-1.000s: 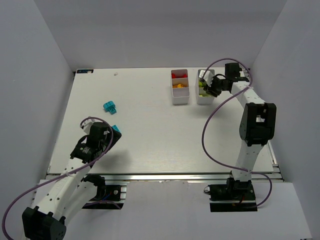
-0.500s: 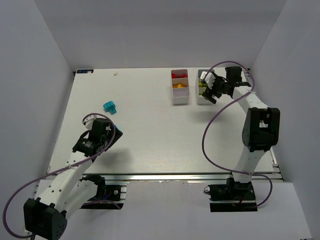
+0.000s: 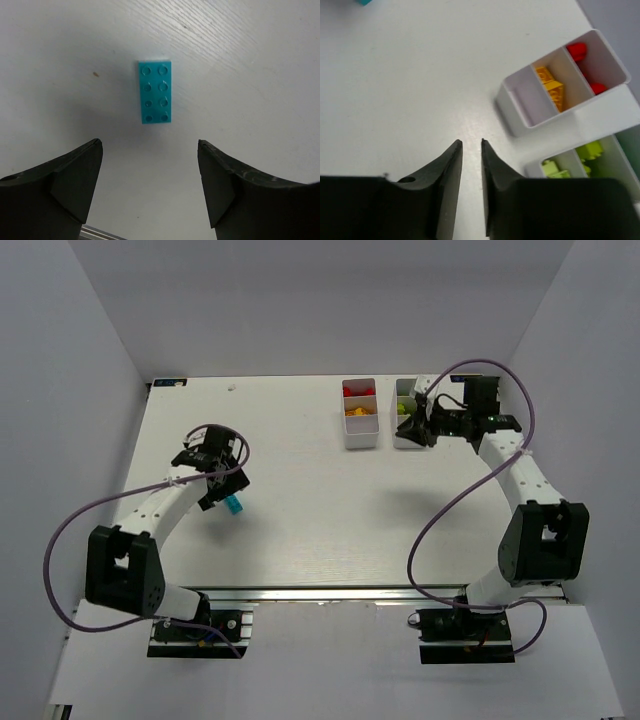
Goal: Sort the legos into containers by color
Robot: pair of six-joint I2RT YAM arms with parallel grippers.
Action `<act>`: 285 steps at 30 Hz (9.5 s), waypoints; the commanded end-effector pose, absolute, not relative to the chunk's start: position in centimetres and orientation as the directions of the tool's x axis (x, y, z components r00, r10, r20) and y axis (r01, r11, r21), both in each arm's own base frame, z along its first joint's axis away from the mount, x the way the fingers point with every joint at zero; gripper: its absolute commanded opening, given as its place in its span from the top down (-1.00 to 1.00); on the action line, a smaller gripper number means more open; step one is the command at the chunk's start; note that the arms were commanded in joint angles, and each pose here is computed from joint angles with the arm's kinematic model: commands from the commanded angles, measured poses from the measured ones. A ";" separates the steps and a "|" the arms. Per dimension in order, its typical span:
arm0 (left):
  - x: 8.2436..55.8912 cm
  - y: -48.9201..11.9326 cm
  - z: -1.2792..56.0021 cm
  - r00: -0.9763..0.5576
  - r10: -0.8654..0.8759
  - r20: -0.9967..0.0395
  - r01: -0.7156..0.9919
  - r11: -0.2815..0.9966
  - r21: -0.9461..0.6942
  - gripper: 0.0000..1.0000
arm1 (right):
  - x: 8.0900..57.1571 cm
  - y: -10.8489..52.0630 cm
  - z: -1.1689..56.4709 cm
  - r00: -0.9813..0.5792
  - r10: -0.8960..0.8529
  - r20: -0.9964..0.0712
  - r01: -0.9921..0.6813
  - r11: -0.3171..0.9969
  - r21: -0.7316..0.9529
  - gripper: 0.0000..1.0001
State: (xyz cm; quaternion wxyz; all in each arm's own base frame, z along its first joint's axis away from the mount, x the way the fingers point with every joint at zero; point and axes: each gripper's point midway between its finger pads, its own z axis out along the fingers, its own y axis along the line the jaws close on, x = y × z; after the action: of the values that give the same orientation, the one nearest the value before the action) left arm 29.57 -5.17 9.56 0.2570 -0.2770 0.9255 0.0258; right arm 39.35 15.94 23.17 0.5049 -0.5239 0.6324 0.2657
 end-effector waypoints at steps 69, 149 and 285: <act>50.0 -38.7 22.5 0.133 0.215 -0.967 0.847 0.483 0.224 0.61 | 34.9 12.2 28.4 0.052 -0.208 -0.977 -0.858 0.491 -0.150 0.17; 44.8 -0.2 8.8 -0.796 -0.146 -0.588 -0.178 0.984 -0.002 -0.61 | 33.0 15.0 21.8 -0.149 -0.274 -0.950 -0.910 0.415 0.023 -0.12; 51.1 -38.8 22.1 0.028 0.281 -0.959 0.678 0.700 0.225 0.02 | 31.7 14.9 23.6 -0.121 -0.273 -0.954 -0.911 0.413 -0.003 0.83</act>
State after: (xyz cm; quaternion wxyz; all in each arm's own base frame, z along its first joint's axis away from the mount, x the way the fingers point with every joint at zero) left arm 52.29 -39.38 15.08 0.5795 0.3603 0.7140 -0.1564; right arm 32.11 14.73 22.64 0.4881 -0.4332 0.6882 0.3169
